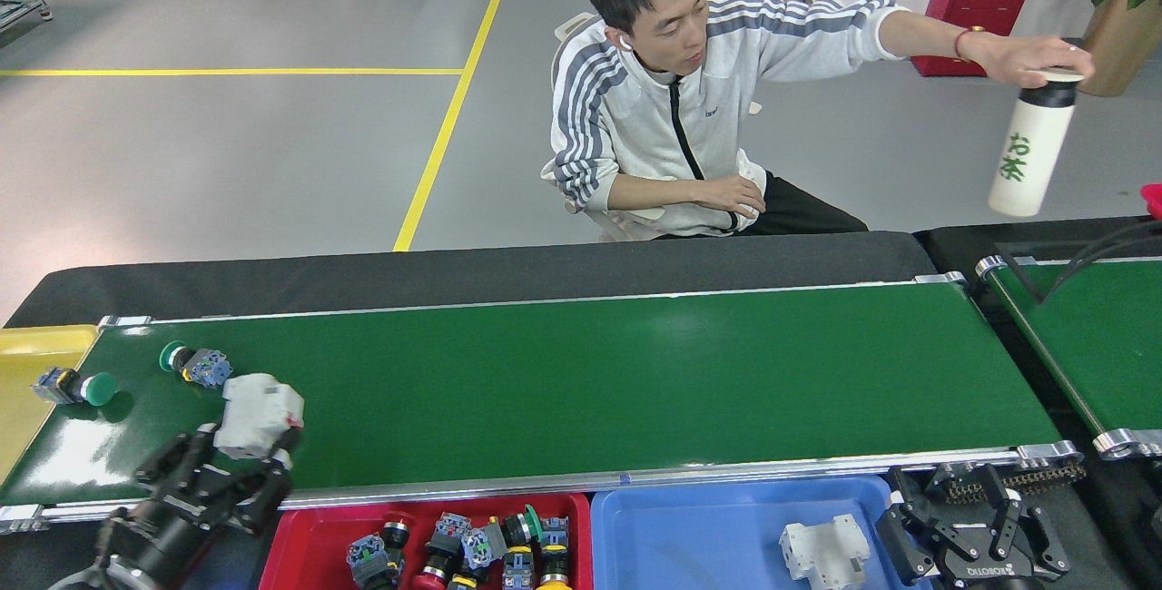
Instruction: Pick switch part from conveyor to tray
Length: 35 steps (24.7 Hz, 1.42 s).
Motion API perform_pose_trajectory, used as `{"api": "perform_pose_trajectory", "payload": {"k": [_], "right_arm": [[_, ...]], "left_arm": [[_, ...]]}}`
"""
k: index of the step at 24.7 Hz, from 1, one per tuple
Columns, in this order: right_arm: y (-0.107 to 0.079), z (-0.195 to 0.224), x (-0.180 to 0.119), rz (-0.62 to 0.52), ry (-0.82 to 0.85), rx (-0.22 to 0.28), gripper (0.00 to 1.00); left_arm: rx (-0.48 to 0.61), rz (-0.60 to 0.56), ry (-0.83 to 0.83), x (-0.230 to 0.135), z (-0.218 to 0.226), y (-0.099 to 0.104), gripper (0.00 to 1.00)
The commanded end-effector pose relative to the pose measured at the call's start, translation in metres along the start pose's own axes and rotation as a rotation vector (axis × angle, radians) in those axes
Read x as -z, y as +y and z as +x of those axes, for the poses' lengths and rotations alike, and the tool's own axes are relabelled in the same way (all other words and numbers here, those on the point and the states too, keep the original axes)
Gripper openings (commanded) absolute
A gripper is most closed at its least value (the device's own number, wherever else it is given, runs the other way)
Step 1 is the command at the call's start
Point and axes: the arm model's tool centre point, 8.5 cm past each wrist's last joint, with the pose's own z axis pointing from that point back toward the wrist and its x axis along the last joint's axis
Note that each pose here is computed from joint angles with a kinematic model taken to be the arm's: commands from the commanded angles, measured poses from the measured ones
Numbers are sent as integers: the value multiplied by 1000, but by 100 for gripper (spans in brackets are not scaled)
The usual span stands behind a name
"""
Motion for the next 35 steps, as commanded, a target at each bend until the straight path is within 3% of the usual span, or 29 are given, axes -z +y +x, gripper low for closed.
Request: {"api": "perform_pose_trajectory", "payload": {"k": [1,3,7,9,11,12,13,14,22,26,30,35], "right_arm": [[-9,-2,4,-17,-5,-10,100],[-9,-2,4,-14,-5,-9,100],[-10,-1,5,-17,-8,-9,100],[-13,1,5,-26,-12,-11,100],[-15,1,6,-31,-13,-11,100],[-15,2,7,-32,-14,-10,100],[-15,2,7,-29,-14,-10,100],[-15,2,7,-27,-16,-10,100],[-17,4,5,-25,-19,-10,100],[-17,5,6,-26,-19,-8,100],[-17,4,5,-25,-20,-11,100],[-15,4,3,-19,-17,-9,100]], "left_arm": [[52,8,-128,12,34,11,13],[108,7,-234,25,68,17,13],[197,-56,-404,43,130,1,17],[237,-63,-434,54,154,0,24],[257,-60,-424,63,166,1,45],[255,-50,-416,68,172,3,64],[244,-47,-414,69,176,3,95],[236,-48,-415,67,180,2,100],[198,-43,-400,59,184,-1,100],[76,34,-190,42,109,14,100],[9,90,81,-10,19,22,100],[-23,-20,405,-69,-47,5,100]]}}
